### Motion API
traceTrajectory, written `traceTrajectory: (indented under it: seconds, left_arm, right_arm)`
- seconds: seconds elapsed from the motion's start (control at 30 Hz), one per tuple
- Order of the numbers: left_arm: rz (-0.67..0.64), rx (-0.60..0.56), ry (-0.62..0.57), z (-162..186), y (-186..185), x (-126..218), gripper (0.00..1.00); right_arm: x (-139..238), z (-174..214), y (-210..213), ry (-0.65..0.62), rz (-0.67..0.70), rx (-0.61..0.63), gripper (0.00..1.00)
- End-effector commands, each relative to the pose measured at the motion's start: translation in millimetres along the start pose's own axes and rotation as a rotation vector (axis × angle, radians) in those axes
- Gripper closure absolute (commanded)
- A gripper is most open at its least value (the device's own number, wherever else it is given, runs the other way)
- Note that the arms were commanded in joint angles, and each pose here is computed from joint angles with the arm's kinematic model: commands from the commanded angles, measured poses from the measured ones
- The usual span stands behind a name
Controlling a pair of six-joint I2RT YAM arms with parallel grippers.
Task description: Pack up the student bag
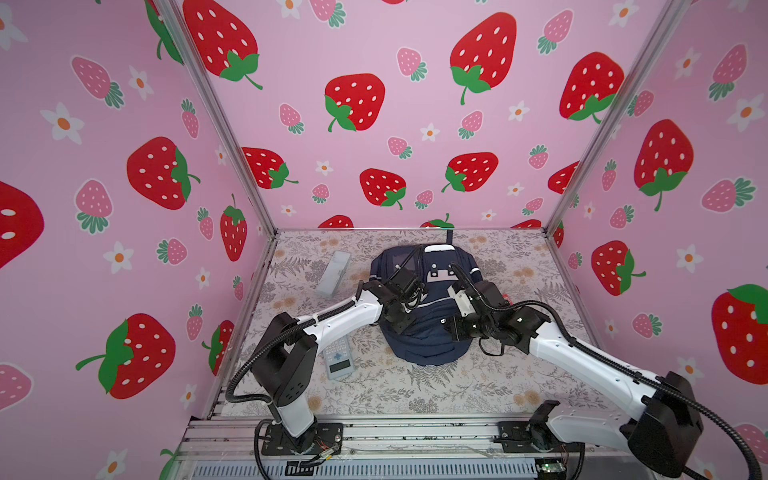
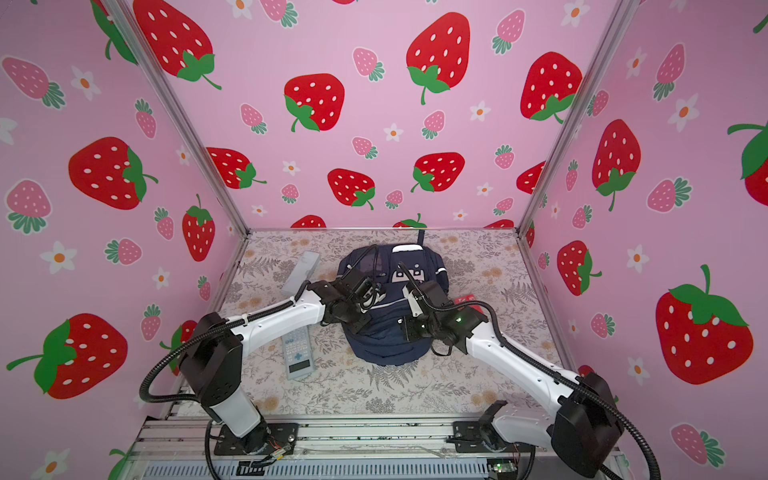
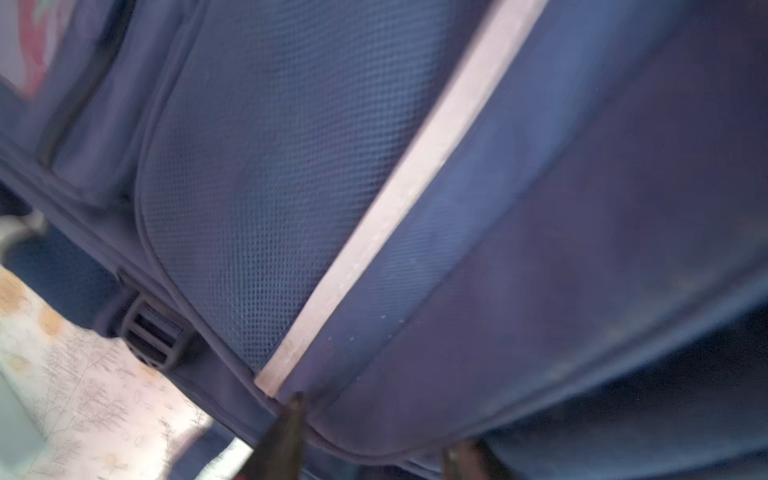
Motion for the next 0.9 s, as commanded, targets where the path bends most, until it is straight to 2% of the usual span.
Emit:
traceTrajectory:
  seconds: [0.0, 0.07, 0.23, 0.37, 0.57, 0.67, 0.73, 0.87]
  left_arm:
    - [-0.083, -0.026, -0.164, -31, 9, 20, 0.76]
    - [-0.053, -0.023, -0.200, -36, 7, 29, 1.00]
    - [0.081, 0.076, -0.258, -44, -1, 58, 1.00]
    - [0.216, 0.219, -0.296, -49, -9, 72, 1.00]
    - [0.577, 0.419, -0.367, -70, -12, 94, 1.00]
    - [0.702, 0.499, -0.398, -76, -7, 101, 1.00]
    - [0.792, 0.529, -0.426, -78, -5, 108, 1.00]
    - [0.865, 0.525, -0.437, -80, -7, 121, 1.00]
  right_arm:
    - [8, -2, -2, -0.025, 0.002, 0.011, 1.00]
    - [8, -3, -3, -0.019, 0.013, 0.014, 1.00]
    - [5, -13, 4, -0.007, 0.030, 0.046, 1.00]
    - [-3, -26, 34, 0.004, 0.008, 0.119, 1.00]
    - [-20, -31, 75, 0.023, -0.046, 0.170, 1.00]
    - [-32, -27, 85, 0.029, -0.078, 0.165, 1.00]
    - [-40, -22, 91, 0.038, -0.082, 0.169, 1.00]
    - [-57, -16, 97, 0.021, -0.060, 0.163, 1.00]
Point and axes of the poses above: each gripper's point midway between its finger pads, its own x axis back along the fingers, its own y axis along the line the jaws close on, z = x × y, the point moved 9 cm from there along x, back along the fingers, and after that the axes turned 10 degrees about x, right-handed, at the moved point
